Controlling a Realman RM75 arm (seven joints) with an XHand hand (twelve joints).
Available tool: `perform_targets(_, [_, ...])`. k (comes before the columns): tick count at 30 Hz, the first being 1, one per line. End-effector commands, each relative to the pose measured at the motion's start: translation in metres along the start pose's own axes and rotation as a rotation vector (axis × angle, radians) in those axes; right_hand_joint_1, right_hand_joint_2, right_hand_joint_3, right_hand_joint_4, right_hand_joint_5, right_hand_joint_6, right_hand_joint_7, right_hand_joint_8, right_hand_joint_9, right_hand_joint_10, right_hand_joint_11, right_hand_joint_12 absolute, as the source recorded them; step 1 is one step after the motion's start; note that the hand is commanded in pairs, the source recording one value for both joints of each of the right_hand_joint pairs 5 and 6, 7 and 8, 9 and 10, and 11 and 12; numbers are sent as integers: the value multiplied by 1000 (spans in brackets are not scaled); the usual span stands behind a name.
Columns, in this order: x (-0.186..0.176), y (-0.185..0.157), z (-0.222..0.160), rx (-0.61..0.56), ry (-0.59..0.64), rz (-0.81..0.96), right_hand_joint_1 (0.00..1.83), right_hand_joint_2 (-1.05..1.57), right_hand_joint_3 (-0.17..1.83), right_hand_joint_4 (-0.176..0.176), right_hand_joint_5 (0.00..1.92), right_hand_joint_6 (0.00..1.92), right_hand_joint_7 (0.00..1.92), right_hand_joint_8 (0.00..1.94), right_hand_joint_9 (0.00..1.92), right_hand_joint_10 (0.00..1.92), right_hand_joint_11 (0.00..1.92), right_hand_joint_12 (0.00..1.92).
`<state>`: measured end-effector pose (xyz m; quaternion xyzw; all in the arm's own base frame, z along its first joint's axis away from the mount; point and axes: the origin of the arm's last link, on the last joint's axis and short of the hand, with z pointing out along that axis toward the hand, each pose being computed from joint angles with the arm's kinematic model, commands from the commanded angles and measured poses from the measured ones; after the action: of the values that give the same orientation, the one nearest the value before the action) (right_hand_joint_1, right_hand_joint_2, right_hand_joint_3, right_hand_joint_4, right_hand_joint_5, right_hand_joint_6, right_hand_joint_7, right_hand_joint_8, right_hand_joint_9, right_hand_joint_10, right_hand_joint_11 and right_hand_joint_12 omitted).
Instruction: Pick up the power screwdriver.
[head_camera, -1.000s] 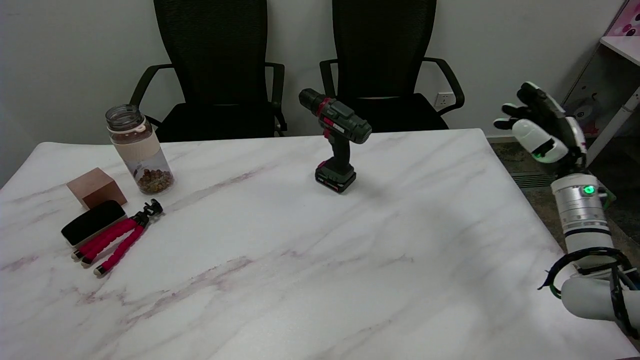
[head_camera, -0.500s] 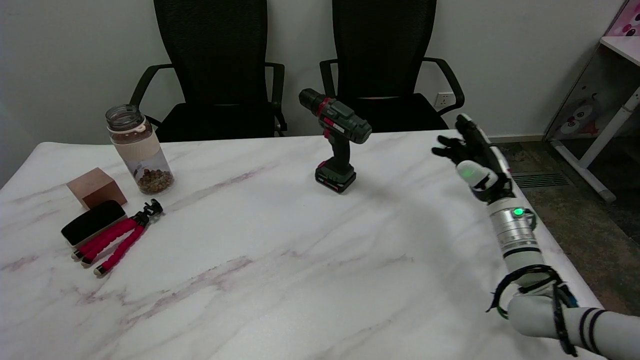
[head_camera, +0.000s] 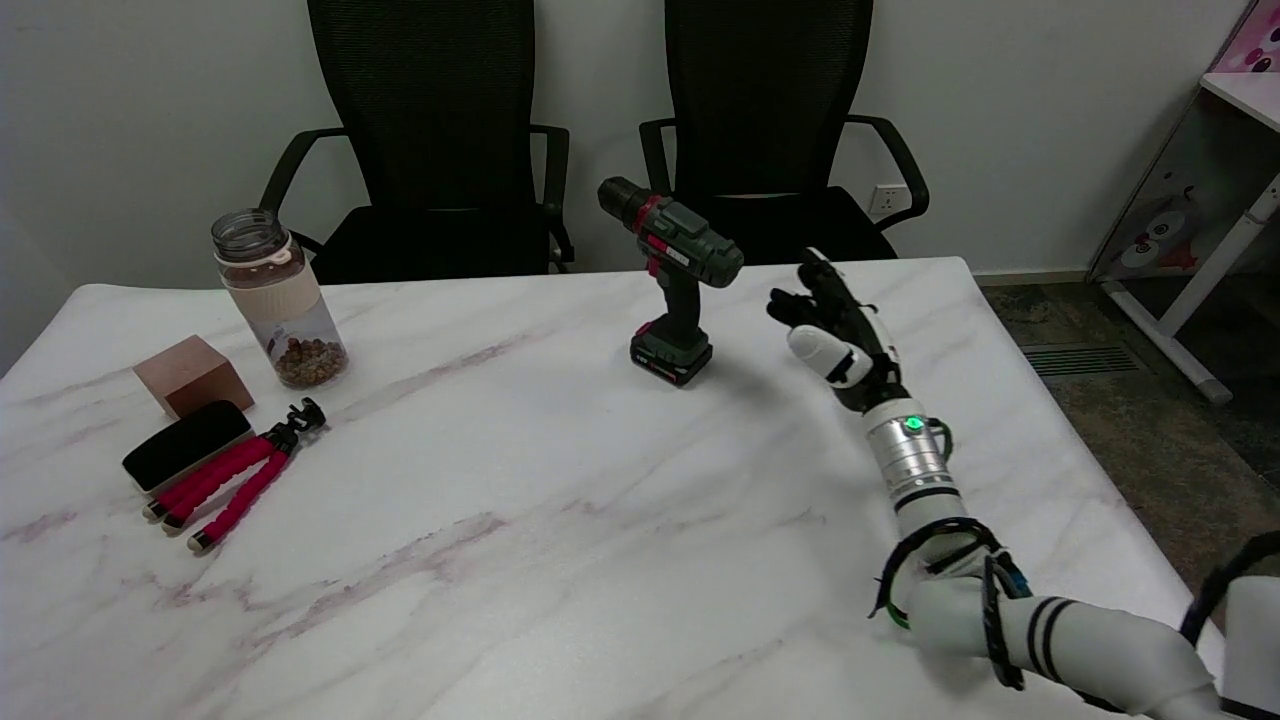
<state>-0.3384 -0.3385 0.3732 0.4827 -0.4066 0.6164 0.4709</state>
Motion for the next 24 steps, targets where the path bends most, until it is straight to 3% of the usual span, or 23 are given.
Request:
perform_targets(1, [-75, 23, 41, -86, -82, 5, 840, -224, 628, 38, 84, 84, 84, 84, 317, 317, 295, 295])
perform_targets(6, [-80, 27, 50, -121, -88, -3, 841, -288, 674, 59, 74, 74, 74, 74, 203, 203, 185, 185])
perform_targets(24, [-100, 20, 83, -148, -122, -73, 835, -383, 681, 94, 55, 55, 55, 55, 170, 170, 119, 119])
